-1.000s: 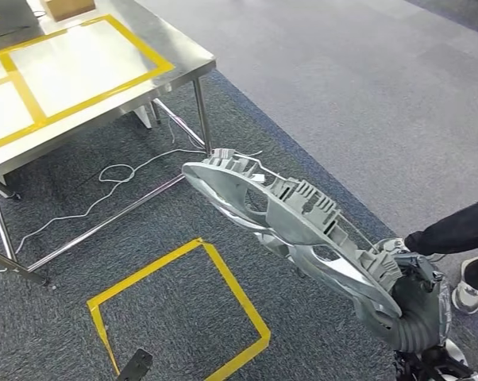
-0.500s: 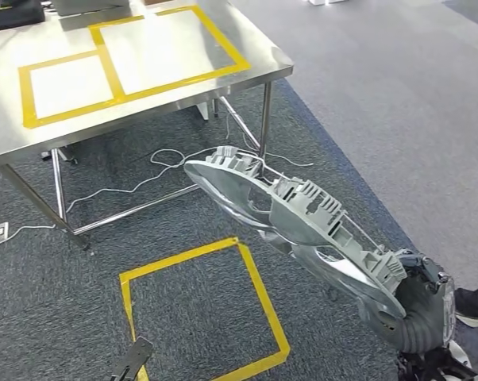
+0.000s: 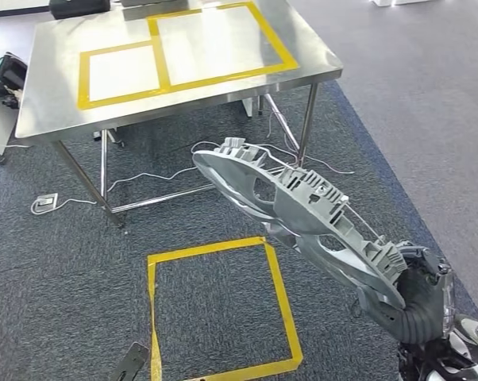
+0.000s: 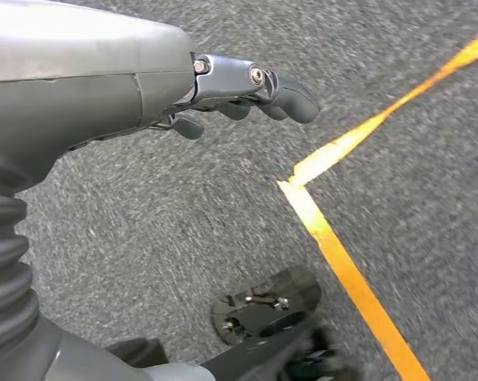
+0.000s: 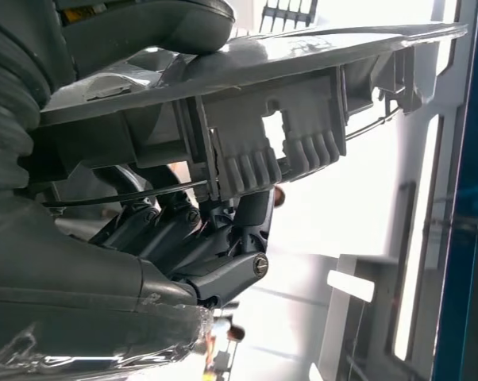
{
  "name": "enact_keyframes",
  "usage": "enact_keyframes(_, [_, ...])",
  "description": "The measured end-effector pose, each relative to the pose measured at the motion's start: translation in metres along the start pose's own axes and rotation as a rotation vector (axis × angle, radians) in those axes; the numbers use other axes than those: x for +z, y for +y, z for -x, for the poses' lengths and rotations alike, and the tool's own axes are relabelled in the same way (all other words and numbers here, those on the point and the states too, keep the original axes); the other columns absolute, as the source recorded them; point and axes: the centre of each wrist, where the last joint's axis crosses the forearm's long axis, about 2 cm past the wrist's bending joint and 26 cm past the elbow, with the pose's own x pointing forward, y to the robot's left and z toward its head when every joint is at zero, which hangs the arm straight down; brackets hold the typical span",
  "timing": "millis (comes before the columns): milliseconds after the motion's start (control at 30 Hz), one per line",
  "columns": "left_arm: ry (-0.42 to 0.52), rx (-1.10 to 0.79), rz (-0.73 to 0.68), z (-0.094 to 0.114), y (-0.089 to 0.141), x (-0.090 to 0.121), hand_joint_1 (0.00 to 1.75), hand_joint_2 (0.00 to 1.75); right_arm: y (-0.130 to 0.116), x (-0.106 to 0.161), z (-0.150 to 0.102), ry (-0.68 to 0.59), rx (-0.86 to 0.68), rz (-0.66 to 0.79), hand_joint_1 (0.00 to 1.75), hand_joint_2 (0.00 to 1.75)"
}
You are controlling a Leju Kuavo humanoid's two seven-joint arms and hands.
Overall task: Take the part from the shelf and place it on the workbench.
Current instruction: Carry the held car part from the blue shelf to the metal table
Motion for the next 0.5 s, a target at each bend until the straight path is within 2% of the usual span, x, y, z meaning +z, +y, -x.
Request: enact_keyframes(500, [-0.016,-0.017,0.014,0.0005,-0.0063,0.0017,0.0,1.75,-0.0033,0.0008,0.0003,-0.013,0.017,0.011,1.75,1.75])
